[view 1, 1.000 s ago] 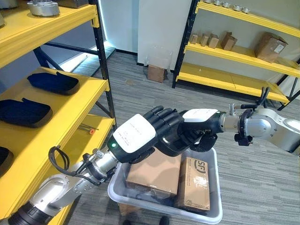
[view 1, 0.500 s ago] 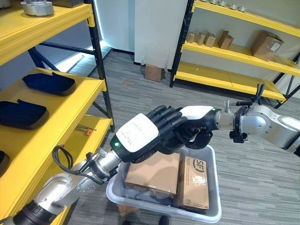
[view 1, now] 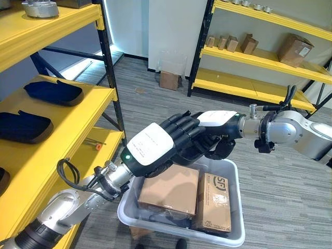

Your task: Move parts from the plastic box to the shelf.

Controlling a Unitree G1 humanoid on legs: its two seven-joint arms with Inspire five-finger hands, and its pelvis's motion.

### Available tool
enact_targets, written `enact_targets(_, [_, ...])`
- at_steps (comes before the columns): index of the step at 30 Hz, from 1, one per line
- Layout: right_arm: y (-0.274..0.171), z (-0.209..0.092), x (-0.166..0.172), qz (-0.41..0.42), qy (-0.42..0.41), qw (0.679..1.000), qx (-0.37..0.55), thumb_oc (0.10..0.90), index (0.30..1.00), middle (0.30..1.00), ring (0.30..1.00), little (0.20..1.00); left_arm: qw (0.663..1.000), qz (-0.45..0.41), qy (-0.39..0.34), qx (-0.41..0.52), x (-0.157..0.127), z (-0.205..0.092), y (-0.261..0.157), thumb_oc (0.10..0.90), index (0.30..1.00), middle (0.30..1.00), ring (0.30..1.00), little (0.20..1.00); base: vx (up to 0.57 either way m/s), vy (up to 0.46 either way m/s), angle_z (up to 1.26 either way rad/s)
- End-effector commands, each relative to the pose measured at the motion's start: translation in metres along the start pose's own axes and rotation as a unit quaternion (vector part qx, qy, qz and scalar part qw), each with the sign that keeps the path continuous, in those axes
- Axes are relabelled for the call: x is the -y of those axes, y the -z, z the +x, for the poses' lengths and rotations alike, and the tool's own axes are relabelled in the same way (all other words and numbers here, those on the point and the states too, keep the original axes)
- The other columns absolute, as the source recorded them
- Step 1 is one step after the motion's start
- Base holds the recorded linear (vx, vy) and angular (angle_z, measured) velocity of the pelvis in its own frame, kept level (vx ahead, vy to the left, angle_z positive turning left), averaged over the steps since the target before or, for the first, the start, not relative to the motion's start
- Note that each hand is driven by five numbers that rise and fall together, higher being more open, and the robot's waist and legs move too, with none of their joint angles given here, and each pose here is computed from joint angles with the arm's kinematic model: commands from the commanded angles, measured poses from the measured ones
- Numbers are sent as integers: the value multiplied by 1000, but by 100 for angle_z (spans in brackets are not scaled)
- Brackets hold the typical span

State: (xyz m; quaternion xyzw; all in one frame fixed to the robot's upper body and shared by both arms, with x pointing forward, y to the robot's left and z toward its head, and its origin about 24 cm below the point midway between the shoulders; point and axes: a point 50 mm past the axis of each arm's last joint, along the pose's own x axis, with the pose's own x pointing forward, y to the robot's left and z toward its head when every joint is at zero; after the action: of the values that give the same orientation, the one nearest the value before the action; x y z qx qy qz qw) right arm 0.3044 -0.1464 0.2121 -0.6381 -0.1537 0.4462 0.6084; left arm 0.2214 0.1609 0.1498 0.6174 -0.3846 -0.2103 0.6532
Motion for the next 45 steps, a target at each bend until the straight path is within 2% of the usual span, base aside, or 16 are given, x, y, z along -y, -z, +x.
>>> enact_targets(1, [-25,-27,85,-66,172,982,31,400,300,300,300,300,999,19,-36,-15,-19,1,14,900,1000,1000,1000,1000,3,2,-5])
enact_targets(10, [-30,-27,90,-70,178,981,41,400,300,300,300,300,999,34,-15,-19,-14,-1,19,900,1000,1000,1000,1000,0,1,-3])
enact_targets(25, [-47,-21,108,-86,198,974,75,400,300,300,300,300,998,53,15,8,-6,13,20,900,1000,1000,1000,1000,0,0,0])
enact_targets(26, [-50,-21,109,-88,199,973,81,400,300,300,300,300,998,53,14,13,-7,15,19,849,929,929,929,929,0,0,0])
enact_targets(27, [-51,-20,109,-88,199,972,83,400,300,300,300,300,999,51,13,15,-6,17,19,725,756,756,756,756,0,0,0])
enact_targets(28, [-52,-19,110,-90,198,972,86,400,300,300,300,300,998,52,15,17,-5,18,19,496,435,435,435,435,0,0,0])
enact_targets(29, [-55,-18,111,-94,197,972,91,400,300,300,300,300,998,56,15,22,-6,20,18,400,300,300,300,300,0,0,0])
enact_targets(45, [-90,-14,126,-114,225,953,168,400,300,300,300,300,998,57,-25,29,-15,36,18,400,300,300,300,300,-2,-1,-1])
